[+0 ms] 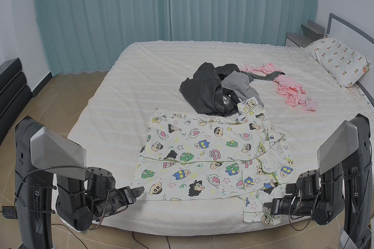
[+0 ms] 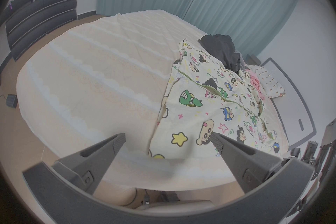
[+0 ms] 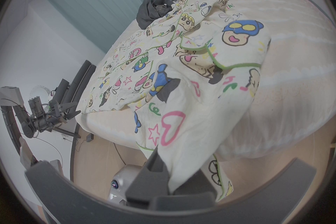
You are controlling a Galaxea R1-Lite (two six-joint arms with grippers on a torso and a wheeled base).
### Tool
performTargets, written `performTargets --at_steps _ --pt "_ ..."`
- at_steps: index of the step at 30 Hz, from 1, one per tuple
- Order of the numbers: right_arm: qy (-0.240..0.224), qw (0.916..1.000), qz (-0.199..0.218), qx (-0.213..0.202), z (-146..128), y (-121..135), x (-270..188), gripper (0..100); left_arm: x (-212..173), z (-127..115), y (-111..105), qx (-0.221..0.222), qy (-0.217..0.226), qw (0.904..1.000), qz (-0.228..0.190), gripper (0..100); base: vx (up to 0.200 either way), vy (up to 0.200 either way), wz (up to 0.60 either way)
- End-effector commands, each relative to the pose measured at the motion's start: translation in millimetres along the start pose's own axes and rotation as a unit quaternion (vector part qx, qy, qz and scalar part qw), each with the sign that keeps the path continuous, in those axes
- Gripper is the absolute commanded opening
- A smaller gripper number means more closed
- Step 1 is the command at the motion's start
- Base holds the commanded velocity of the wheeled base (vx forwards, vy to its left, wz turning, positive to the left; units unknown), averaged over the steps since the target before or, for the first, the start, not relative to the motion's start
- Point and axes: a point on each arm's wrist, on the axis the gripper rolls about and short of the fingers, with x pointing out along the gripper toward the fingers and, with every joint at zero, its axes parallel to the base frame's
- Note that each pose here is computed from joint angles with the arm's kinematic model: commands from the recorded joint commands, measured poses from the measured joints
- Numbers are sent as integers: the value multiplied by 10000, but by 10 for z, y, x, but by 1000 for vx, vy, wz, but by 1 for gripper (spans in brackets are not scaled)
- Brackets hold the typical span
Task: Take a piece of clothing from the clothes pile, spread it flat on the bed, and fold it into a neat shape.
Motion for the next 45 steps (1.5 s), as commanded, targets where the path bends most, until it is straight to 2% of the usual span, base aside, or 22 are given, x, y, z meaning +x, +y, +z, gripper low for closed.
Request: performTargets --at_steps 1,8,10,16,17,33,37,45 --pt "-61 10000 55 13 21 2 -11 0 122 -62 13 98 68 9999 55 100 0 0 0" --pt "-25 10000 62 46 6 9 -36 0 149 -89 -7 181 102 9998 29 100 0 0 0" --pt "-21 10000 55 54 5 5 -39 0 218 -106 -44 341 90 9994 -28 100 0 0 0" --pt "-25 10000 62 46 6 15 -58 0 321 -90 -132 403 -32 9991 -130 100 0 0 0" --pt "-25 10000 62 46 6 15 -58 0 339 -82 -137 401 -72 9991 -111 0 0 0 0" --pt "-2 9999 122 74 3 37 -138 0 329 -96 -99 404 -60 9989 237 0 0 0 0" --pt "156 9993 330 86 -35 75 -277 0 212 -16 -103 337 -295 9982 408 0 0 0 0" --pt "142 9984 545 78 -9 101 -344 0 28 99 -125 231 -479 9981 319 0 0 0 0"
